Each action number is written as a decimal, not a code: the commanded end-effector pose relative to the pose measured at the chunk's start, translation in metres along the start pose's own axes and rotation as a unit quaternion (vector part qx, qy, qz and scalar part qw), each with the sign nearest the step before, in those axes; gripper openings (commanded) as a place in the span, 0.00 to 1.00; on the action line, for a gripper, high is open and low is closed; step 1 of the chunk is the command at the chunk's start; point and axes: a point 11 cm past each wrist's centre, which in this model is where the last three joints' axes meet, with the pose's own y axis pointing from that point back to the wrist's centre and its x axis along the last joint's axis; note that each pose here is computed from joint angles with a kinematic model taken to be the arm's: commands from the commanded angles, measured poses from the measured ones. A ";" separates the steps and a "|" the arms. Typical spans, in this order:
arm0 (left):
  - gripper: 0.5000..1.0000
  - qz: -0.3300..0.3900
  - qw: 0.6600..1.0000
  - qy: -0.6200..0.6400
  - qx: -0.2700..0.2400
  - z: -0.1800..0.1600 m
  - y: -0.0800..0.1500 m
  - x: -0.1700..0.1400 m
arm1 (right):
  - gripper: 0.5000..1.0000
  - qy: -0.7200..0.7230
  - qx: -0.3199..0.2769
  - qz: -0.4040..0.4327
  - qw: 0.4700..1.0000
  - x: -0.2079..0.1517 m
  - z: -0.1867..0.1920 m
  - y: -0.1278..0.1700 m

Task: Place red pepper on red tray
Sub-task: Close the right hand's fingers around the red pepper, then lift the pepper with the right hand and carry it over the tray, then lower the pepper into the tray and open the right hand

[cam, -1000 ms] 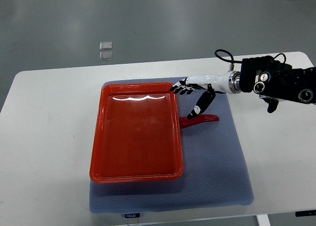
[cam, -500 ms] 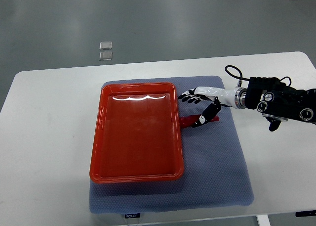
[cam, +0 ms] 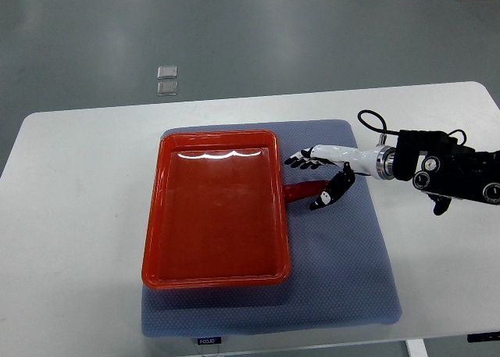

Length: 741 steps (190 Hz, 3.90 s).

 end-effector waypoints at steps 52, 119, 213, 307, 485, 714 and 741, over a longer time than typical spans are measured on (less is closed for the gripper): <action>1.00 0.000 1.000 0.000 0.000 0.000 0.000 0.000 | 0.70 0.029 0.010 0.023 0.999 -0.005 0.003 -0.001; 1.00 0.000 1.000 0.001 0.001 -0.001 0.000 0.000 | 0.62 0.028 0.012 0.018 0.999 -0.021 0.010 -0.004; 1.00 -0.001 1.000 0.002 0.000 -0.001 0.000 -0.001 | 0.00 0.048 0.008 0.032 0.998 -0.025 0.017 -0.004; 1.00 0.000 1.000 0.001 0.001 -0.001 0.000 0.000 | 0.00 0.081 0.025 0.063 0.994 0.034 -0.012 0.017; 1.00 0.001 1.000 0.000 0.001 -0.001 0.000 0.000 | 0.00 0.126 0.105 -0.003 0.986 -0.034 -0.142 -0.100; 1.00 0.001 1.000 -0.001 0.001 -0.001 0.000 0.000 | 0.58 0.031 0.139 0.056 0.988 -0.023 -0.146 -0.101; 1.00 0.001 1.000 -0.001 0.001 -0.001 0.000 0.000 | 0.58 -0.029 0.174 0.095 0.980 0.004 -0.169 -0.095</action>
